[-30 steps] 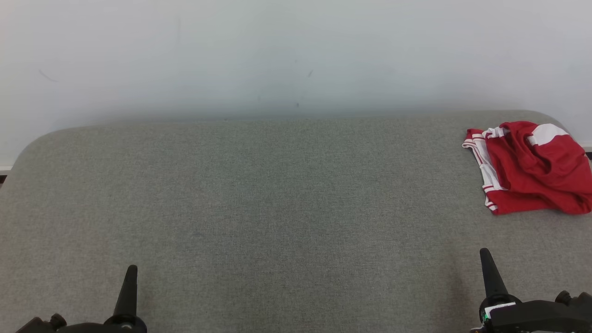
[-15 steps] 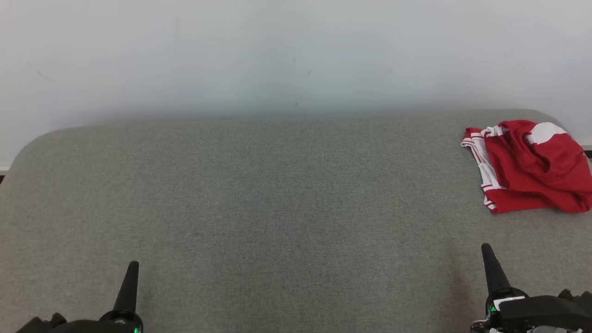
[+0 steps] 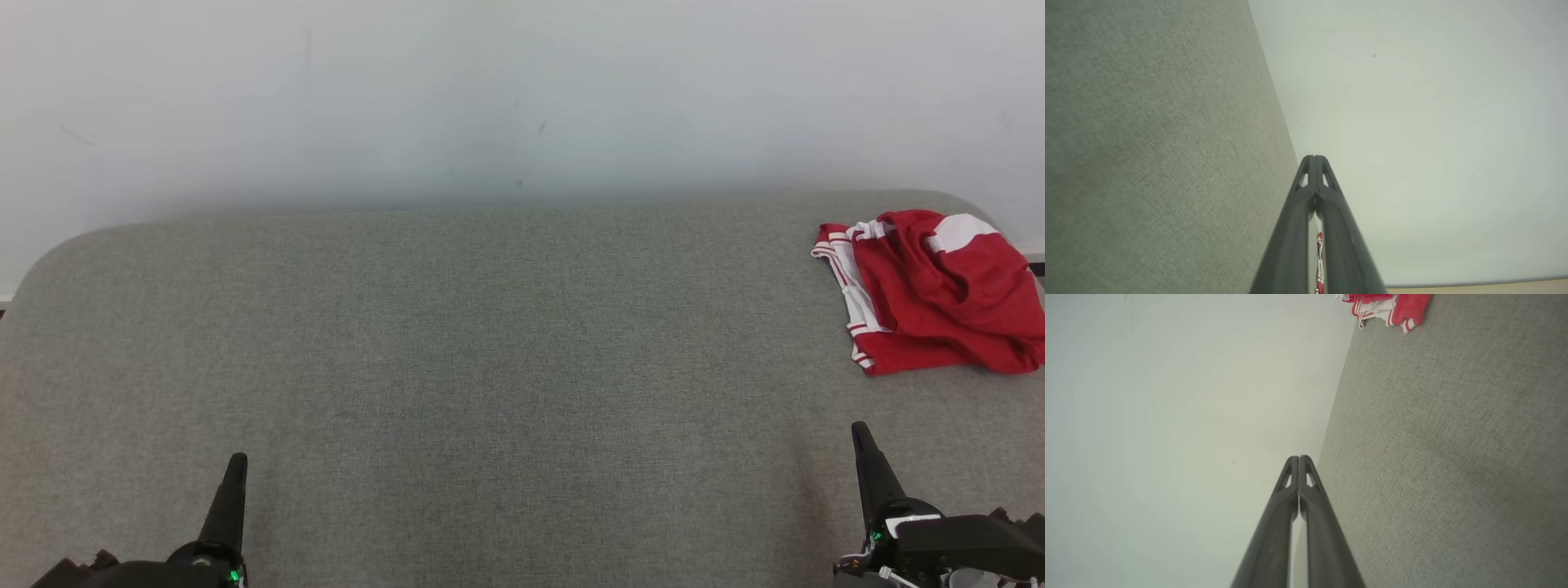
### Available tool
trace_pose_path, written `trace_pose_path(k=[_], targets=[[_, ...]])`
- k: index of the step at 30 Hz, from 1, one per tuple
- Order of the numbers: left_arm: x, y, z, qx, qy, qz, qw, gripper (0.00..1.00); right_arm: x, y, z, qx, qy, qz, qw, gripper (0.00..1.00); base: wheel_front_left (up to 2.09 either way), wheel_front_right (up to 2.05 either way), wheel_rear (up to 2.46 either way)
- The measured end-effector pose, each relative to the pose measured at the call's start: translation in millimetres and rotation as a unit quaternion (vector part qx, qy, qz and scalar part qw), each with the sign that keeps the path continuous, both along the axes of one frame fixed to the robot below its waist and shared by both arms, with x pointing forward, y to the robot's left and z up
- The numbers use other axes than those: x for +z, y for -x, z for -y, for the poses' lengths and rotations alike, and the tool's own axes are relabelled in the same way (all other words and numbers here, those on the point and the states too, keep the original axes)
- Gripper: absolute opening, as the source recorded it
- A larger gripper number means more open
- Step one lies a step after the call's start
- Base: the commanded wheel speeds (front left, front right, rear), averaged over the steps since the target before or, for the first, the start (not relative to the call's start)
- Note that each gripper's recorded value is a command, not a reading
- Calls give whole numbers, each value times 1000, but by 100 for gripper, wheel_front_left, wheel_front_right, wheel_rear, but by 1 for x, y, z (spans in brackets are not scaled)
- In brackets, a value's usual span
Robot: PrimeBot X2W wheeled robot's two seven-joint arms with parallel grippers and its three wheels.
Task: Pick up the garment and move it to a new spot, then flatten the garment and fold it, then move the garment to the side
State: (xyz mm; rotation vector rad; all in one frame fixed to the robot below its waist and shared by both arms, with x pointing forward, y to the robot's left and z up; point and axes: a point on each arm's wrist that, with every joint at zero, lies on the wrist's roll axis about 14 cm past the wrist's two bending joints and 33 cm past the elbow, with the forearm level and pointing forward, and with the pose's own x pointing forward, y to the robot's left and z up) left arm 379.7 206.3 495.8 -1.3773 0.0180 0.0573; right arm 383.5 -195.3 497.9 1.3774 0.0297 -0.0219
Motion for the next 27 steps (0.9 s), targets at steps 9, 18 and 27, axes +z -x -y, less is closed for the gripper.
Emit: trace_pose_path(k=[9,18,27], targets=[[4,-4,3,-4,34,7,999,0,2,-1,2,-1,-33,3,999,0,0,0,0],[5,-5,5,-9,65,11,998,0,5,-3,3,-2,-65,9,998,0,0,0,0],[8,-8,6,-13,94,19,995,0,7,-4,5,-2,-95,13,995,0,0,0,0]])
